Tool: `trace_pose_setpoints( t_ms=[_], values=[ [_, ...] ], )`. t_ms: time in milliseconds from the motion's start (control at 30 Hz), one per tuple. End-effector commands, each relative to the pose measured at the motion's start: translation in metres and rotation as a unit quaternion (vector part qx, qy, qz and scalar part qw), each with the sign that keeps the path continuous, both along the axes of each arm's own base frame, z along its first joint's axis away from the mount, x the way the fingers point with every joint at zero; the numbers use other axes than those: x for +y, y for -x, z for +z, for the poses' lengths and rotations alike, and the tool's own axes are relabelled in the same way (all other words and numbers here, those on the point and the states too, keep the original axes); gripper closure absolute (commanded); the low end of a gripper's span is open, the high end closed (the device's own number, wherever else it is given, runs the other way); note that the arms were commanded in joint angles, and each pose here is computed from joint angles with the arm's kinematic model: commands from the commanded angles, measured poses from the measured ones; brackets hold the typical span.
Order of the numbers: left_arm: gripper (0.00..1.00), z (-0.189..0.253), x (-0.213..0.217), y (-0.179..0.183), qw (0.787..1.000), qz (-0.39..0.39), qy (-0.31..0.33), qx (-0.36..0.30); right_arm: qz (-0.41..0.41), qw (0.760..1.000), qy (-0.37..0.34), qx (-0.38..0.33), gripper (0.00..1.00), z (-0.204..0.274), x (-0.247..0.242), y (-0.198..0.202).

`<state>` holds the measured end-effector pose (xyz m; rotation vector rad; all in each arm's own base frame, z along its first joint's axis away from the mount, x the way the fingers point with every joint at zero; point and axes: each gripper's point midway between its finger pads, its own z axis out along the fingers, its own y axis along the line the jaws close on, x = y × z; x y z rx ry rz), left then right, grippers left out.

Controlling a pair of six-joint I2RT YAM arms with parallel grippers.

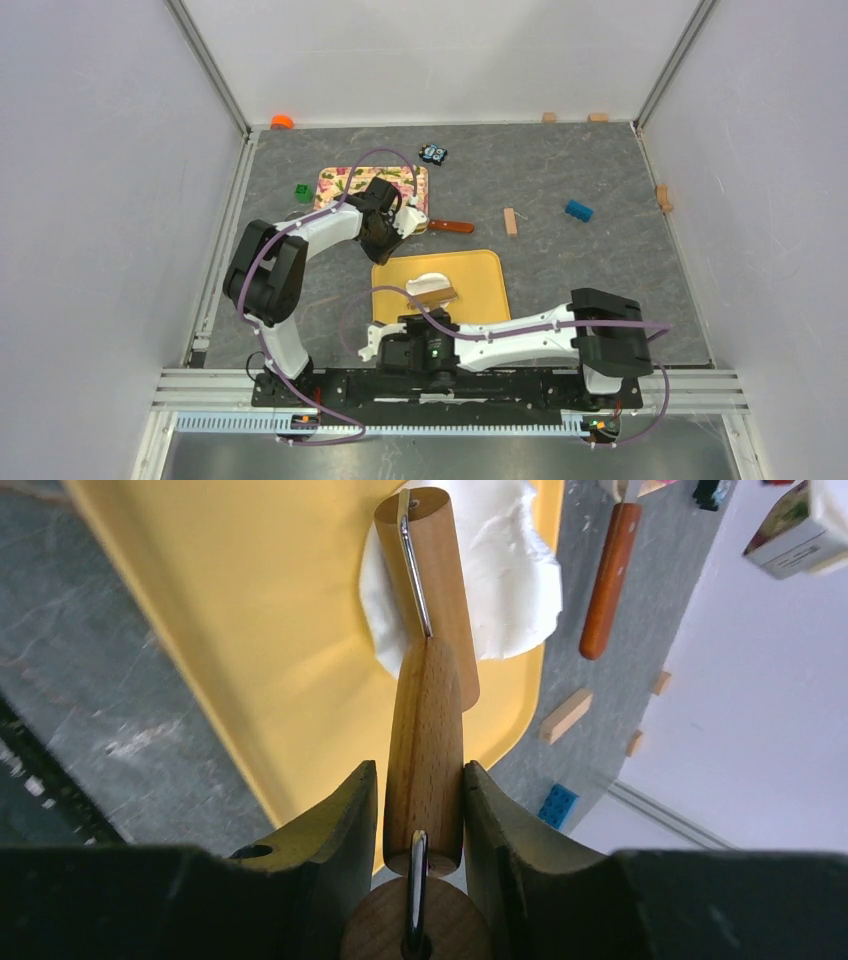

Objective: Roll out the dumpling wrappers from the dough
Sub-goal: Flatten out the dough on the work surface.

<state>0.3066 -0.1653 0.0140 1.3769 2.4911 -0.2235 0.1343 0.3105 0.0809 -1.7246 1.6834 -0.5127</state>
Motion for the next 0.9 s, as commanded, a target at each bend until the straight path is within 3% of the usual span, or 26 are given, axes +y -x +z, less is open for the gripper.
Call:
trace_pose_setpoints(
  t_ms=[0,167,500,600,867],
  values=[
    [0.98,-0.046,0.001,0.026,0.998,-0.019,-0.013,0.051,0.029,0.988,0.079,0.127,1.0,-0.054,0.005,0.013],
    [0.98,-0.045,0.0,0.025,0.998,-0.018,-0.013,0.051,0.053,0.987,0.074,0.128,1.0,-0.049,0.034,0.012],
    [0.98,-0.045,0.0,0.025,0.998,-0.018,-0.013,0.05,0.021,0.972,0.07,0.223,1.0,-0.075,-0.032,0.085],
    [0.98,-0.046,0.001,0.026,0.998,-0.018,-0.013,0.051,0.025,0.976,0.071,0.205,1.0,-0.076,-0.033,0.074],
    [0.98,-0.045,0.0,0.026,0.998,-0.017,-0.012,0.05,0.048,0.986,0.045,0.153,1.0,-0.056,0.027,0.007]
  ],
)
